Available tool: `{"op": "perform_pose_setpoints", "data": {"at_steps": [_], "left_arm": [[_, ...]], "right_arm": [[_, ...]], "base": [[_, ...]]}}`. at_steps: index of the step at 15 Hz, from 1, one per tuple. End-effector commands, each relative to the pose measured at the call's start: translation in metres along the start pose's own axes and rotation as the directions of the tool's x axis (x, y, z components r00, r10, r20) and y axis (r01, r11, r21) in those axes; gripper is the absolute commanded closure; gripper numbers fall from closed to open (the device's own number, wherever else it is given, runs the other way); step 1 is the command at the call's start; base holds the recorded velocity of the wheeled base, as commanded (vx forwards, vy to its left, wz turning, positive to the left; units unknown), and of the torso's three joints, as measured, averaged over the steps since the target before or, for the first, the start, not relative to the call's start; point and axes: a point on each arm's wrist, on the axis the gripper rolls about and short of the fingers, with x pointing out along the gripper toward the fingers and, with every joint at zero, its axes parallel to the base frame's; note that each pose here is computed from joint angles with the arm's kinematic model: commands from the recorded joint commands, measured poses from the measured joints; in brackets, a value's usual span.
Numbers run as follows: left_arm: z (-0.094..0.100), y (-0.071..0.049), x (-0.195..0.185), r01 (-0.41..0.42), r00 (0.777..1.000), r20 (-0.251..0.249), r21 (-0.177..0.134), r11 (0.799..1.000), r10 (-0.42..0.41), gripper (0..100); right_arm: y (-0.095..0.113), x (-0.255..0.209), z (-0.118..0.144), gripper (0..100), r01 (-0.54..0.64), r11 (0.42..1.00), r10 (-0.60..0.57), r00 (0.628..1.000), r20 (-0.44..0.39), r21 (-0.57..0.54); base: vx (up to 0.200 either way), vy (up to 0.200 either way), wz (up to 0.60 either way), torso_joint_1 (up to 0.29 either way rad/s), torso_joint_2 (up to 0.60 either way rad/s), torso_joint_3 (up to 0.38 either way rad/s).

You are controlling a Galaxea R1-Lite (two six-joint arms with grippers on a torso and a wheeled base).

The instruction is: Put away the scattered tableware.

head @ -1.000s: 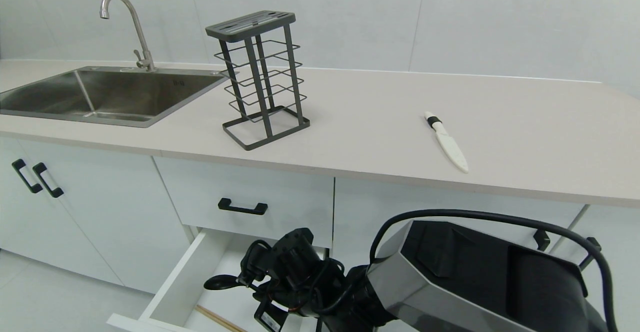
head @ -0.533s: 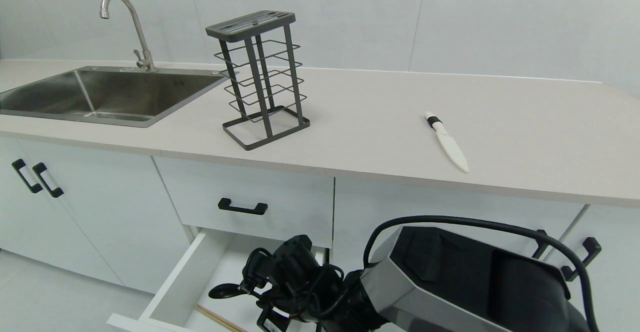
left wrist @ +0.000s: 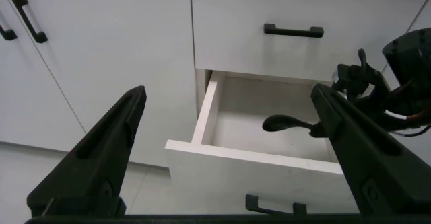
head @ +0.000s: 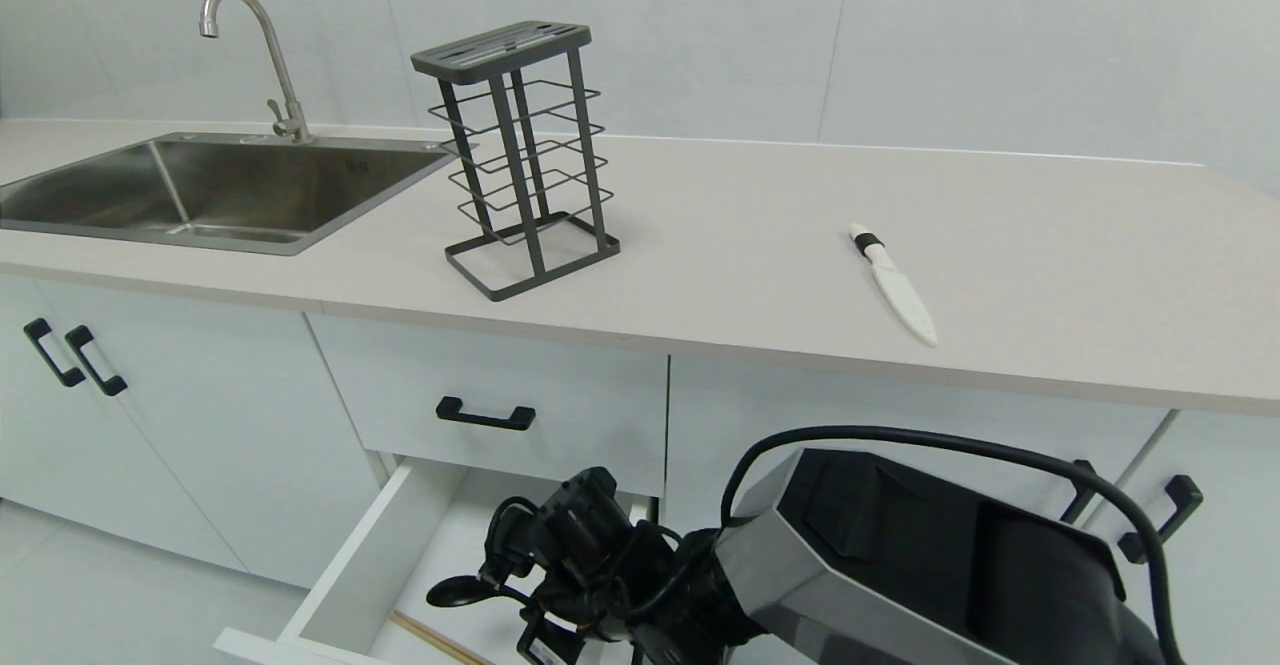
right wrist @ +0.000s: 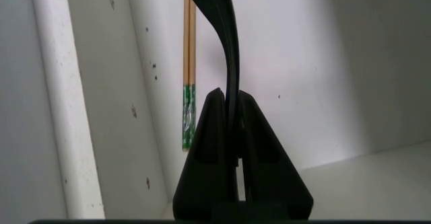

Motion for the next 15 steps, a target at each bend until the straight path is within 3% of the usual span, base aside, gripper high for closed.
{"op": "perform_pose_setpoints", "data": {"at_steps": [1, 15], "left_arm": [[0.0, 0.0, 0.0, -0.001, 1.0, -0.001, 0.0, 1.0, 0.001, 0], [0.0, 0.0, 0.0, -0.001, 1.0, -0.001, 0.0, 1.0, 0.001, 0]], "right_arm": [[-0.001, 0.003, 0.007, 100, -0.003, 1.0, 0.003, 1.0, -0.013, -0.003], [-0.002, 0.011, 0.019, 100, -0.057, 0.996, 0.058, 0.998, 0.015, -0.071]], "base": [[0.0, 0.0, 0.0, 0.0, 0.0, 0.0], [0.0, 0.0, 0.0, 0.0, 0.0, 0.0]]}}
